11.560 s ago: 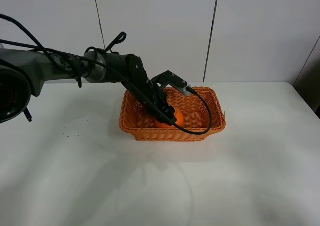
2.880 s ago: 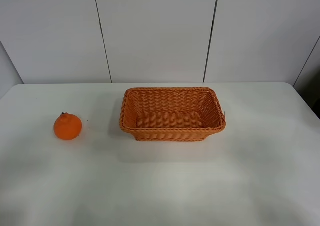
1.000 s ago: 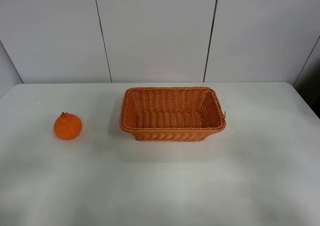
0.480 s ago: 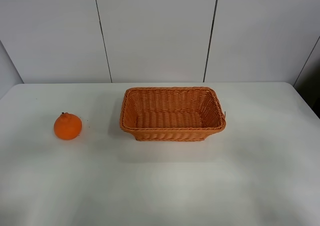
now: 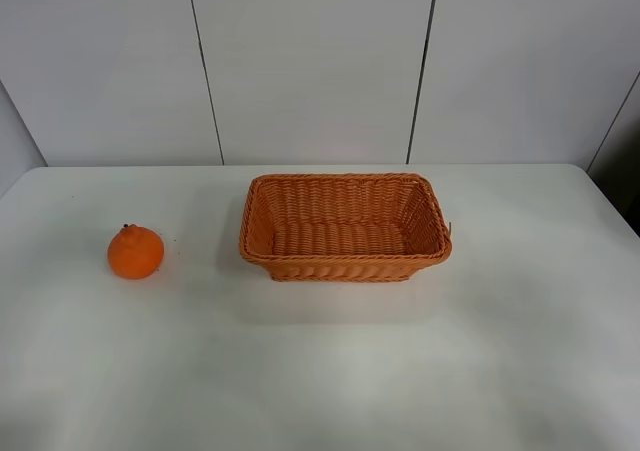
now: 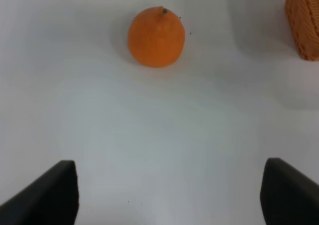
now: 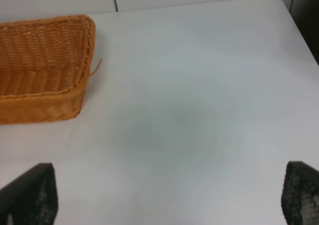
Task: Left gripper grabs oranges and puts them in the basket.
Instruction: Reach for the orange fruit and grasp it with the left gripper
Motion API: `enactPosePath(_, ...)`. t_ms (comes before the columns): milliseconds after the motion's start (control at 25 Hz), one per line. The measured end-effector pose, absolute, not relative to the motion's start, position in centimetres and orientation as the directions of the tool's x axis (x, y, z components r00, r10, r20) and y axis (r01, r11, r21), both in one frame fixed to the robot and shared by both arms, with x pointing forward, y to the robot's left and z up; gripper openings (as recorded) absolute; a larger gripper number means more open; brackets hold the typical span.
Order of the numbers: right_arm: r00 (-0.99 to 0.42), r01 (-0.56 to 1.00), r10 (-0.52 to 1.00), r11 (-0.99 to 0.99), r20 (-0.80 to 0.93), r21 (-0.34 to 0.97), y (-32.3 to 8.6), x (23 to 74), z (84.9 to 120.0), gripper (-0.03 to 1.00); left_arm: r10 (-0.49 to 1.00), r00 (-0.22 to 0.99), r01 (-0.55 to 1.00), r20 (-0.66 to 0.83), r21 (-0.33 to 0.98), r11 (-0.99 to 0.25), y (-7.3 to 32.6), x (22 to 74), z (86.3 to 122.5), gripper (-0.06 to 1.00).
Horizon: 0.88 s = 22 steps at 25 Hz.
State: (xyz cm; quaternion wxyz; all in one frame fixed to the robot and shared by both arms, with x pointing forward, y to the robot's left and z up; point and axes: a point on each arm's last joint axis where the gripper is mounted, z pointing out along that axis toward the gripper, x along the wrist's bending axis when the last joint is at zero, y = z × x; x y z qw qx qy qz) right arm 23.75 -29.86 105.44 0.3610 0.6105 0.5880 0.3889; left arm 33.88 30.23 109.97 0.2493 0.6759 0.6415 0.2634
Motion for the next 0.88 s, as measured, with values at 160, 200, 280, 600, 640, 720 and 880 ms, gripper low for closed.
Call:
enactPosePath(160, 0.006, 0.437, 0.999, -0.048, 0.050, 0.898, -29.9, 23.8, 105.4, 0.69, 0.999, 0.037, 0.735, 0.039, 0.676, -0.054, 30.3, 35.5, 109.7, 0.85)
enactPosePath(200, 0.006, 0.437, 0.999, -0.048, 0.050, 0.898, -29.9, 23.8, 105.4, 0.69, 0.999, 0.037, 0.728, 0.040, 0.683, -0.054, 30.3, 35.8, 109.7, 0.85)
enactPosePath(280, 0.006, 0.437, 0.999, -0.048, 0.050, 0.898, -29.9, 23.8, 105.4, 0.69, 0.999, 0.036, 0.716, 0.041, 0.696, -0.054, 30.3, 36.1, 109.8, 0.85)
enactPosePath(600, 0.006, 0.437, 0.999, -0.048, 0.050, 0.898, -29.9, 23.8, 105.4, 0.69, 0.998, 0.047, 0.698, 0.029, 0.714, -0.053, 30.2, 37.4, 109.7, 0.88)
enactPosePath(640, 0.006, 0.437, 0.999, -0.048, 0.050, 0.898, -29.9, 23.8, 105.4, 0.69, 0.998, 0.058, 0.710, 0.024, 0.702, -0.058, 30.1, 37.8, 109.4, 0.89)
enactPosePath(720, 0.006, 0.437, 0.999, -0.048, 0.050, 0.898, -29.9, 23.8, 105.4, 0.69, 0.997, 0.078, 0.741, 0.017, 0.667, -0.069, 30.0, 39.2, 108.5, 0.90)
enactPosePath(880, 0.006, 0.437, 0.999, -0.048, 0.050, 0.898, -29.9, 23.8, 105.4, 0.69, 0.992, 0.123, 0.760, 0.038, 0.639, -0.118, 29.9, 42.2, 106.9, 0.90)
